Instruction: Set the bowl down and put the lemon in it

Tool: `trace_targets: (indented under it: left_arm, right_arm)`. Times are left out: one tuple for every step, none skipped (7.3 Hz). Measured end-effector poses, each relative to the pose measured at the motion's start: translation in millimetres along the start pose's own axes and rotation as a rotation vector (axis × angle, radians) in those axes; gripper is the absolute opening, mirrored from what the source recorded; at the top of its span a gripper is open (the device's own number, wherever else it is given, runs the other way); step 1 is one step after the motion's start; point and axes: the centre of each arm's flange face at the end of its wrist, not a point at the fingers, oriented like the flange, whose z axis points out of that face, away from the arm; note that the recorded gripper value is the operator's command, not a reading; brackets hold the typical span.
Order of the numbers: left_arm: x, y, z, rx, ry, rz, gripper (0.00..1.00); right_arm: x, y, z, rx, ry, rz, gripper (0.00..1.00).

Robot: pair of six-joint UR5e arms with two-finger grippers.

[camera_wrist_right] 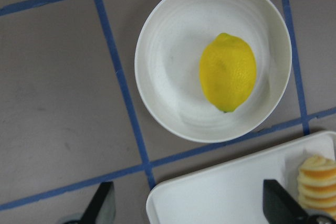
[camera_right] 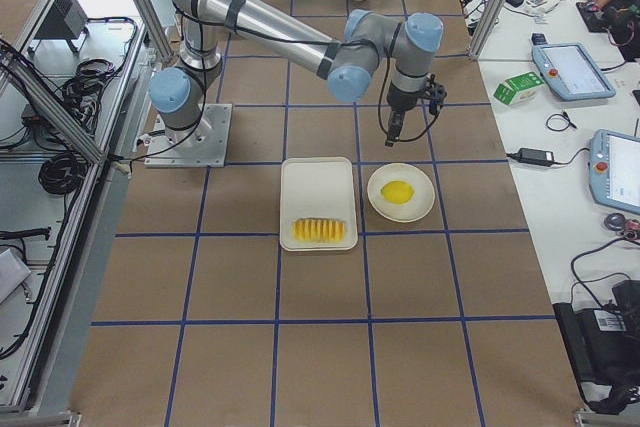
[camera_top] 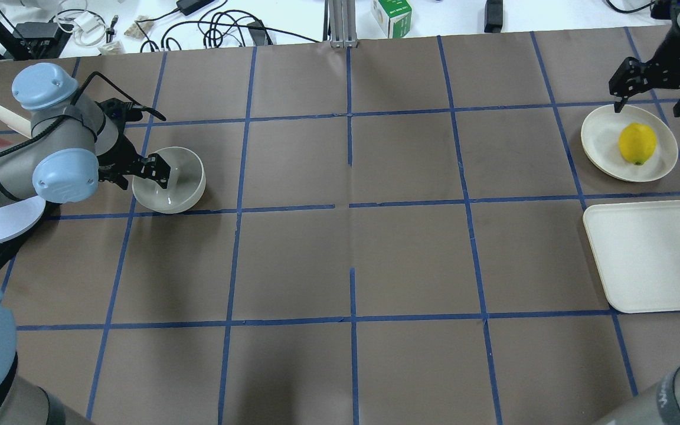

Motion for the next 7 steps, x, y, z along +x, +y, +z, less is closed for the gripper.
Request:
trace_targets:
  left_arm:
    - [0, -1, 2, 0.001, 0.021, -0.001, 0.0]
    - [2, -5, 2, 0.01, 0.044, -0.013, 0.0]
    - [1, -8, -1, 0.017, 0.053, -0.03, 0.0]
    - [2, -10, -4, 0.022, 0.057, -0.044, 0.0]
    - [8, -11, -9, 0.024, 0.062, -0.048, 0.0]
    - [28, -11, -18, 0.03, 0.079, -0.048, 0.0]
    - [63, -13, -28, 0.04, 0.117, -0.041, 0.0]
  right_arm:
    - [10, -15, 23, 0.028, 0.009, 0.012, 1.0]
    - [15, -27, 44, 0.047, 0.014, 0.021, 1.0]
    - [19, -34, 62, 0.047, 0.012, 0.034, 1.0]
    - [28, -40, 81, 0.045, 0.006, 0.056, 1.0]
    - [40, -47, 101, 0.051, 0.005, 0.074, 1.0]
    - [47, -50, 114, 0.055, 0.005, 0.087, 1.0]
    - [50, -53, 124, 0.054, 0.004, 0.095, 1.0]
